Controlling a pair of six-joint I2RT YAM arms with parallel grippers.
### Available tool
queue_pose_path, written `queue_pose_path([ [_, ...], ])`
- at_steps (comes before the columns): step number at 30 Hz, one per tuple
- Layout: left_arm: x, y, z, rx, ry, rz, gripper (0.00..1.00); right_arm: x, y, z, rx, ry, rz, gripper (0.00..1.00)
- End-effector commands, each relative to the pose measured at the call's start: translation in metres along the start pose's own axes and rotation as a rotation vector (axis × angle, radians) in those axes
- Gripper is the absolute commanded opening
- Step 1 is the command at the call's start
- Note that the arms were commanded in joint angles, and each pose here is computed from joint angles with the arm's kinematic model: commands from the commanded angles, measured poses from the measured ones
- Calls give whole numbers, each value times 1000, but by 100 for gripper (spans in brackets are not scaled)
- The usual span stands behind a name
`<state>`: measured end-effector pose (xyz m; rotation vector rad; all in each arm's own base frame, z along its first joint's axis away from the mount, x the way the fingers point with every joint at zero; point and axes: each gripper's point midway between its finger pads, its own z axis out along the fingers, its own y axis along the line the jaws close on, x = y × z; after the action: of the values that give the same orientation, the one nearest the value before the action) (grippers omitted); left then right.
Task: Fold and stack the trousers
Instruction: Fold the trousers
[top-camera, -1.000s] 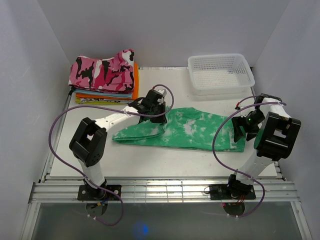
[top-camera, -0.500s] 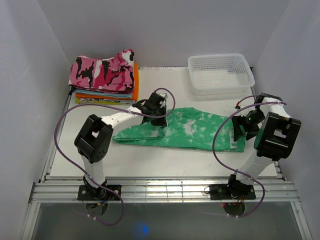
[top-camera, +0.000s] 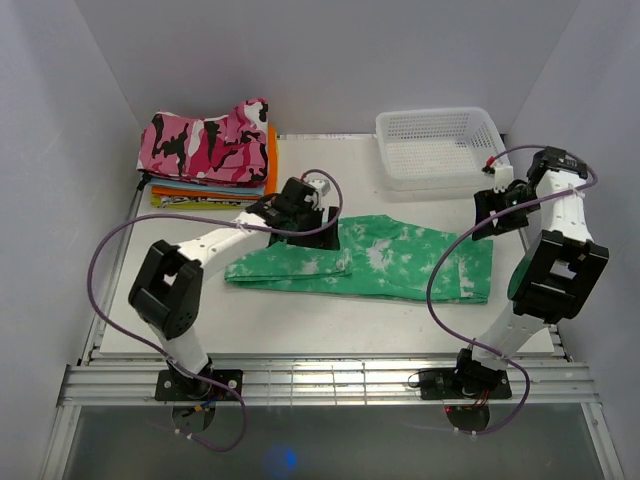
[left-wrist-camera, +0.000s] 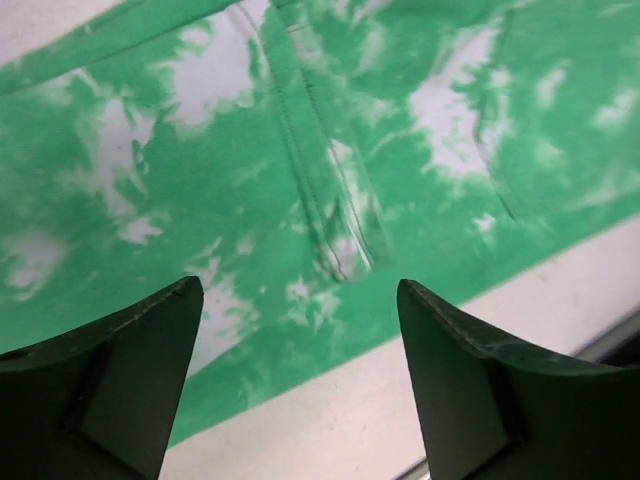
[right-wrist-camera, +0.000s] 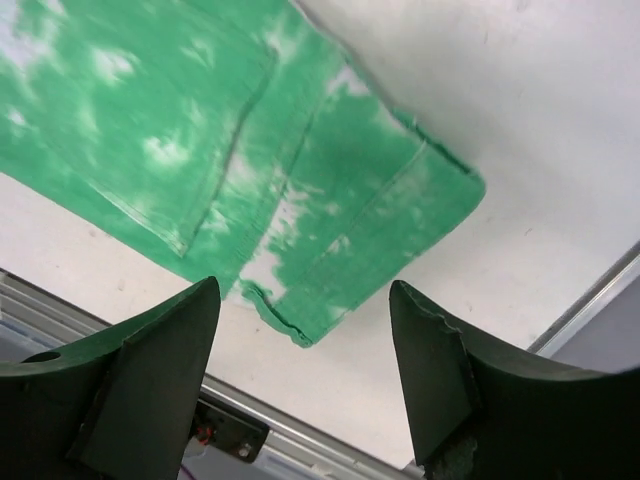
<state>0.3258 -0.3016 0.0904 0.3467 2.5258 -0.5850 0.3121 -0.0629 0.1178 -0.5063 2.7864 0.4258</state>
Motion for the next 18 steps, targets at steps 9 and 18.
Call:
queue_pose_path([
  [9,-18,114,-127,147,-20,-90,98,-56,124,-5,-374,-233,-220,73],
  [18,27,187,-143,73,14,-313,98,-22,111,72,-338,-20,-120,66],
])
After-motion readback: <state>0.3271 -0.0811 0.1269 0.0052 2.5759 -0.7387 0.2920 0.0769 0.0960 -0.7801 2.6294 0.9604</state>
